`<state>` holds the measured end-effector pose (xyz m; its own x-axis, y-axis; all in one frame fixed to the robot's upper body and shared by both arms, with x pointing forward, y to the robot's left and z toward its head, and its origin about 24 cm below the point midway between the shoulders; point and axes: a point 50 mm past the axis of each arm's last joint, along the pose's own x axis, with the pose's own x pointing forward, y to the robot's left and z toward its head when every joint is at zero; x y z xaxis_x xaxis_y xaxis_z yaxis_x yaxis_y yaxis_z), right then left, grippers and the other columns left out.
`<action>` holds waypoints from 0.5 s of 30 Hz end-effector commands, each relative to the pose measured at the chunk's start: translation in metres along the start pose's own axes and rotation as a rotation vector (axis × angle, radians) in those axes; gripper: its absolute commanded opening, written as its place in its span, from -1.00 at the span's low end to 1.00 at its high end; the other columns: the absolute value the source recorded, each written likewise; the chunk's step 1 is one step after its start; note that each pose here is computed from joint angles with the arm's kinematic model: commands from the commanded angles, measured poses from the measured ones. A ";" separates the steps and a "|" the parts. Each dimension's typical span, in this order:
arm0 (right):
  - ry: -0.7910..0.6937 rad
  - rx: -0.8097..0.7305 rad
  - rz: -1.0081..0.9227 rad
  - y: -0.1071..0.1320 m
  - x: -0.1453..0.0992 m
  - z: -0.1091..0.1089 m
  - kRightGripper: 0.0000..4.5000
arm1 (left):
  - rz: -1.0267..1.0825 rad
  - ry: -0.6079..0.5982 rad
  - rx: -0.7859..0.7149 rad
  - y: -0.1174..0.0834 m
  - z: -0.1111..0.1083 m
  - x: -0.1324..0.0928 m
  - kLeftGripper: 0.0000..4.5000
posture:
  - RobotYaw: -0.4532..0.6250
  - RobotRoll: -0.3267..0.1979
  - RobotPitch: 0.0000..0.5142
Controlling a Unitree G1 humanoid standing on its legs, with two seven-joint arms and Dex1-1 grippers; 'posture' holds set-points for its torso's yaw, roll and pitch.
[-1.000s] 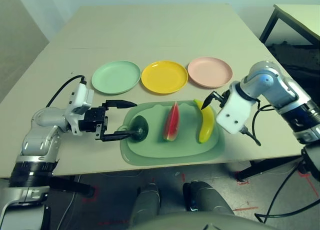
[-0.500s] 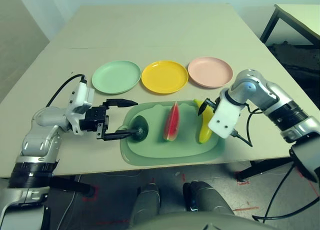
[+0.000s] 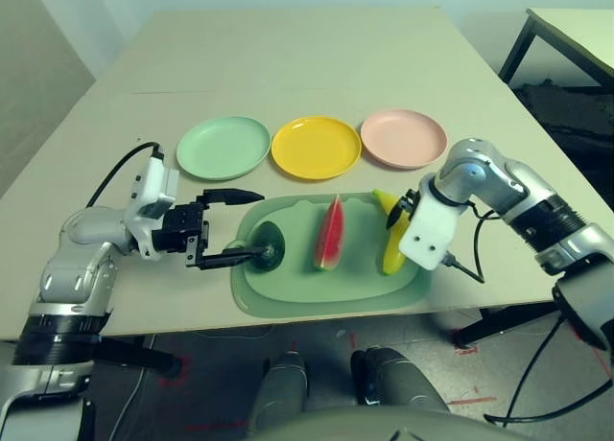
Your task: Place the fruits into color-matched plates.
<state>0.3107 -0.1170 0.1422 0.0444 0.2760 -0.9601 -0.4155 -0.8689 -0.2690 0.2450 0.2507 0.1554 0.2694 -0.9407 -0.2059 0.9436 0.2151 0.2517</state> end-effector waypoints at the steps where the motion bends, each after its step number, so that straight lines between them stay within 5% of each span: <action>1: -0.010 0.009 0.016 0.003 0.005 0.000 -0.25 | 0.000 0.011 0.008 0.001 0.000 0.000 1.00 | -0.15 0.25 -0.67; 15: 0.017 -0.011 -0.112 -0.028 -0.018 -0.007 -0.25 | 0.104 -0.007 -0.042 0.008 0.000 -0.006 1.00 | -0.13 0.25 -0.67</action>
<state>0.3245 -0.1027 0.1603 0.0887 0.3439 -0.9348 -0.4034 -0.8457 -0.3494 0.2509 0.2564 0.1577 0.3500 -0.9201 -0.1756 0.9230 0.3067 0.2324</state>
